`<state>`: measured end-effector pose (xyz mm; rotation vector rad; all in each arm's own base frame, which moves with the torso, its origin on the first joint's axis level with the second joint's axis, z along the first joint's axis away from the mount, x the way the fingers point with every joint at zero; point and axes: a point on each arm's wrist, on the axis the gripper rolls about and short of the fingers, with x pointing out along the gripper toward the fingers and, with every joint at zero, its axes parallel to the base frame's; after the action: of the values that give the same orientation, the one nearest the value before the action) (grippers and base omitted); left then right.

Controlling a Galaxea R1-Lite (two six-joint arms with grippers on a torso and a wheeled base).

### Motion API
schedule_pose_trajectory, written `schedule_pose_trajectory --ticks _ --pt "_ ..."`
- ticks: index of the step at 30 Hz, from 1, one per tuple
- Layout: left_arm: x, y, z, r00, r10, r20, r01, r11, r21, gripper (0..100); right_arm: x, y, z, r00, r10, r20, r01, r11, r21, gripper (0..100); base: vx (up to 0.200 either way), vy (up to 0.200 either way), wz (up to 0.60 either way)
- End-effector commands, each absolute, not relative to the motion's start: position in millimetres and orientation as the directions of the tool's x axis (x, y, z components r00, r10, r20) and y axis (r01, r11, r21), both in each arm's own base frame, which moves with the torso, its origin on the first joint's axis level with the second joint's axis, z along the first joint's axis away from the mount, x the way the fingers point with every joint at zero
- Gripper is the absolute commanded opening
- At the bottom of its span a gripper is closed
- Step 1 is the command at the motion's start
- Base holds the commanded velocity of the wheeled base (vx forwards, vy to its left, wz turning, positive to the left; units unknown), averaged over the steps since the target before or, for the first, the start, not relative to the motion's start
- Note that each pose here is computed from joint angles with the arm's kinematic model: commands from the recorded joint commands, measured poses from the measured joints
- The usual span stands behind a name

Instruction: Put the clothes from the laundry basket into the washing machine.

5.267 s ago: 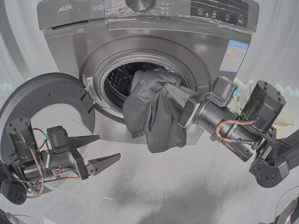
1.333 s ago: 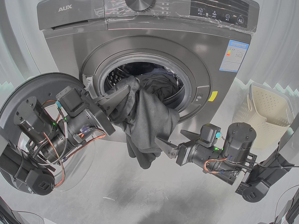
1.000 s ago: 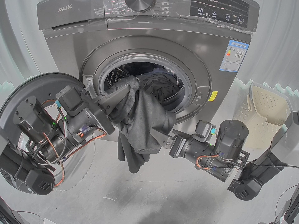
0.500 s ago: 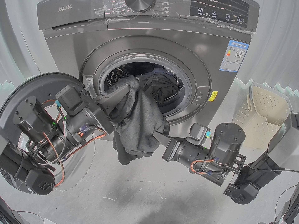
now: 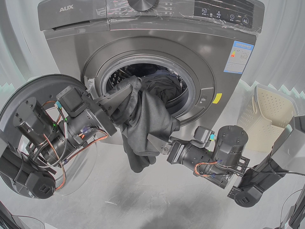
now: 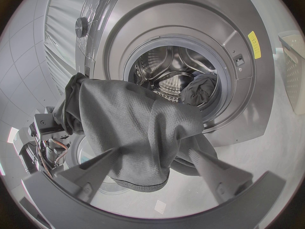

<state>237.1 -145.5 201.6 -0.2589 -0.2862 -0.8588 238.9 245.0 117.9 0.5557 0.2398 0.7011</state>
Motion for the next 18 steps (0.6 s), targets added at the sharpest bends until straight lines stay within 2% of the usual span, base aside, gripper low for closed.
schedule_pose_trajectory --ticks 1,4,5,13,18 --pt "236 -146 202 0.617 -0.704 0.352 0.774 0.624 -0.107 0 247 254 112 0.743 0.669 -0.023 -0.546 0.625 0.558 100 0.000 0.000 0.00" --pt "236 -146 203 0.616 -0.704 0.353 0.774 0.624 -0.107 0 251 260 112 0.739 0.674 -0.006 -0.556 0.614 0.560 100 0.000 0.000 0.00" --pt "236 -146 203 0.616 -0.704 0.353 0.774 0.624 -0.107 0 251 262 113 0.736 0.677 0.002 -0.561 0.608 0.562 0 0.000 0.000 0.00" --pt "240 -146 195 0.630 -0.704 0.327 0.766 0.632 -0.117 0 246 263 117 0.723 0.689 0.047 -0.587 0.577 0.567 0 0.000 0.000 0.00" --pt "249 -141 187 0.660 -0.688 0.301 0.743 0.657 -0.127 0 225 253 134 0.707 0.703 0.078 -0.611 0.552 0.568 0 0.000 0.000 0.00"
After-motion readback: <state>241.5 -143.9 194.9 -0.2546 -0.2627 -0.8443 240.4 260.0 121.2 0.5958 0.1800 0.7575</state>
